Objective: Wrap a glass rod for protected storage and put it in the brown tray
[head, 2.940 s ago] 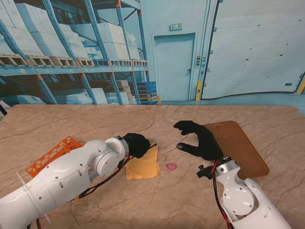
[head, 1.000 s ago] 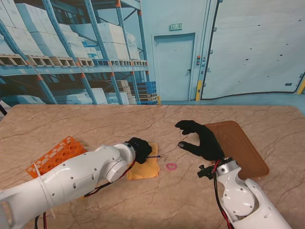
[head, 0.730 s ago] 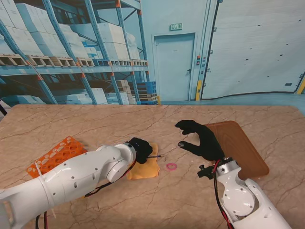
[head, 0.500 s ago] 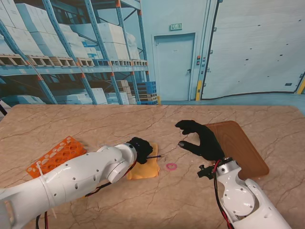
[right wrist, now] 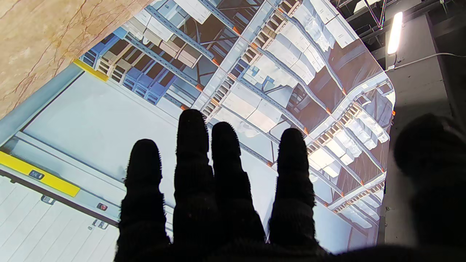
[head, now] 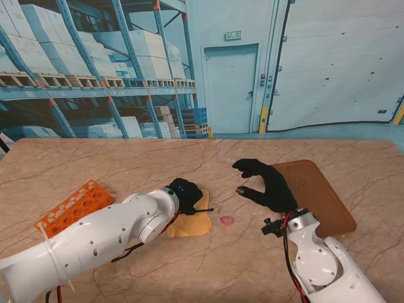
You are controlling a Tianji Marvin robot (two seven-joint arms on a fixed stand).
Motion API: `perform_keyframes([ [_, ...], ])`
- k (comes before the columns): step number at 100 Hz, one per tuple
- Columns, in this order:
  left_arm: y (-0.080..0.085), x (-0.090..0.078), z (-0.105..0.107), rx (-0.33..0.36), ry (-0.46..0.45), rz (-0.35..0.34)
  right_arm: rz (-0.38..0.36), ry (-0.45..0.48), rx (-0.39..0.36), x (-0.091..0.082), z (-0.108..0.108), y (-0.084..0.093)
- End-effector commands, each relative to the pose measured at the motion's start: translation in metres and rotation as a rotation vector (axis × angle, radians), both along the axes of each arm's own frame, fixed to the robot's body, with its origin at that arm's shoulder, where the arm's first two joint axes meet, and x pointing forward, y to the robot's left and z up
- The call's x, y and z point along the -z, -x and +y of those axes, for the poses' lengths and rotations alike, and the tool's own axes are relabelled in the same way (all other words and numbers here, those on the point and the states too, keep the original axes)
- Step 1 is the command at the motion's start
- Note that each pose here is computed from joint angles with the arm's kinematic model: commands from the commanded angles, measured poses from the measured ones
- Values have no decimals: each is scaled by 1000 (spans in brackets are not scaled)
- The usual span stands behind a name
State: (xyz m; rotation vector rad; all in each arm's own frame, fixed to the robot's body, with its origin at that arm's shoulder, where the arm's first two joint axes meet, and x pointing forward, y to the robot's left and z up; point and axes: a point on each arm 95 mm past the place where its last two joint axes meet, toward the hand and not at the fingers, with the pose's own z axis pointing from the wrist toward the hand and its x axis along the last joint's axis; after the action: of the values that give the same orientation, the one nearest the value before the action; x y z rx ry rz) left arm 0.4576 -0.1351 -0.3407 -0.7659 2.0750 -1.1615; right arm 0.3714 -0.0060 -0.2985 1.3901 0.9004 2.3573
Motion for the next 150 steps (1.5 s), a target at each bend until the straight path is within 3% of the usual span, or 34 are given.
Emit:
perform_keyframes([
  [1, 8, -2, -2, 11, 21, 10, -1, -5, -3, 0, 2, 2],
  [26, 17, -21, 18, -36, 132, 54, -2, 16, 6, 1, 2, 2],
  [43, 28, -16, 42, -68, 247, 76, -26, 41, 20, 0, 1, 3],
  [56, 38, -10, 62, -14, 256, 36, -22, 43, 35, -4, 5, 4],
  [81, 61, 1, 88, 32, 265, -28, 2, 150, -58, -11, 8, 7],
  [106, 73, 15, 95, 46, 272, -61, 29, 399, -164, 5, 19, 0],
  [123, 73, 24, 96, 32, 262, -92, -91, 694, -228, 18, 24, -8],
  [150, 74, 30, 97, 61, 246, -101, -180, 894, -325, 39, 50, -21],
])
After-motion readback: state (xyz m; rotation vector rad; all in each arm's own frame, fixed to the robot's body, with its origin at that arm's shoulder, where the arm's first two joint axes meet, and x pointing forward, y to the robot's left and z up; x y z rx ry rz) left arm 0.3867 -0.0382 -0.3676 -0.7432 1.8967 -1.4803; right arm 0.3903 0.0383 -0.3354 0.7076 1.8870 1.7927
